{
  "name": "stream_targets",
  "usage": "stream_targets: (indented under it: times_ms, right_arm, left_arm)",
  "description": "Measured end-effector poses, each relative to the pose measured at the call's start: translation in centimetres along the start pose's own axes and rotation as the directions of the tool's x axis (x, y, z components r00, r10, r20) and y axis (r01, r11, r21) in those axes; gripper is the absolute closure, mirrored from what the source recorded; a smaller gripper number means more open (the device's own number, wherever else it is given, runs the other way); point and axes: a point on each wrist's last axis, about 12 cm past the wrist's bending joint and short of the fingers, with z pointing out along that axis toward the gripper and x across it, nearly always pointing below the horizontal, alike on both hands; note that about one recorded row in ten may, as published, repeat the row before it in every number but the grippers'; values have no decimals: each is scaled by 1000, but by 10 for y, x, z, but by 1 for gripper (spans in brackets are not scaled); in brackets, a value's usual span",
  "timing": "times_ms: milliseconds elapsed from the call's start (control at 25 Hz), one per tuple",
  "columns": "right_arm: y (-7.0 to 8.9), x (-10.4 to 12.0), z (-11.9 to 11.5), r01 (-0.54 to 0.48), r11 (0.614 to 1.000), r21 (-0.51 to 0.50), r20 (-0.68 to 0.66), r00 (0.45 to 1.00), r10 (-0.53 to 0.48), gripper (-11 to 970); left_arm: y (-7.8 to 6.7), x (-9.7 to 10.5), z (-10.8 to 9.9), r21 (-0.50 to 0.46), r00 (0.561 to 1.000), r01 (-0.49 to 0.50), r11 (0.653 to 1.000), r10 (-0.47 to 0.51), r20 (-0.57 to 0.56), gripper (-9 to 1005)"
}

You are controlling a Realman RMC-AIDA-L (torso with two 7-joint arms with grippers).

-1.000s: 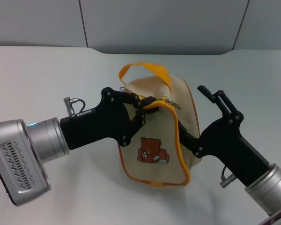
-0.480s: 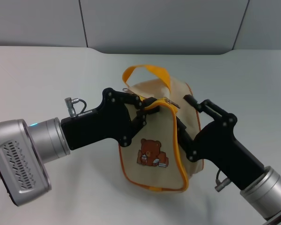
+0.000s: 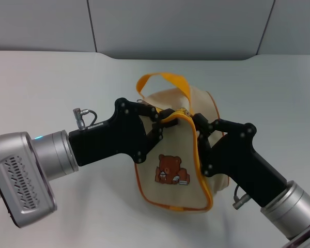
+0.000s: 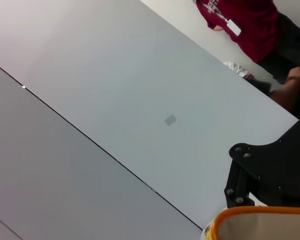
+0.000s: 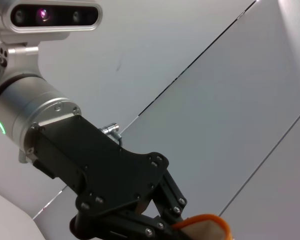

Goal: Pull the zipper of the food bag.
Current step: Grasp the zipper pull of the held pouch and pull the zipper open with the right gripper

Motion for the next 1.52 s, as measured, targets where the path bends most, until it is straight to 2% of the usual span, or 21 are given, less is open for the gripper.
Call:
stream_targets:
  times_ms: [280,560,840,880,920,1080,1320,1440,1520]
  right_arm:
    - [-1,1,0,4,1000,6,-8,1000,-4,955]
    - [2,3,-8,8,1000,7,-45,999,-8,949]
    - [10,6,-50,-9,999,52,-177,984,18,930]
    - [13,8,-65,-12,999,48,-231,973,23,927]
    - [13,8,-65,-12,999,48,-231,973,23,925]
    - [17,14,-94,-5,999,52,-343,939,23,914]
    - [12,19,-105,-18,995,95,-385,921,53,898]
    - [5,14,-108,-51,984,169,-343,933,107,890]
    - [1,11,-109,-83,976,201,-309,940,144,884]
  left_arm:
    - [0,0,0,3,1000,0,1000,0,2,927]
    - [0,0,0,3,1000,0,1000,0,4,927]
    - [1,0,0,-8,1000,0,1000,0,2,927]
    - [1,0,0,-10,1000,0,1000,0,1,927]
    - [1,0,0,-10,1000,0,1000,0,1,926]
    - [2,0,0,-12,1000,8,1000,-9,-3,926]
    - [0,1,0,-12,1000,22,1000,-22,-12,926]
    - [-3,0,-1,-17,997,72,997,-72,-10,926]
    - [-5,0,-2,-35,988,153,988,-154,-11,926]
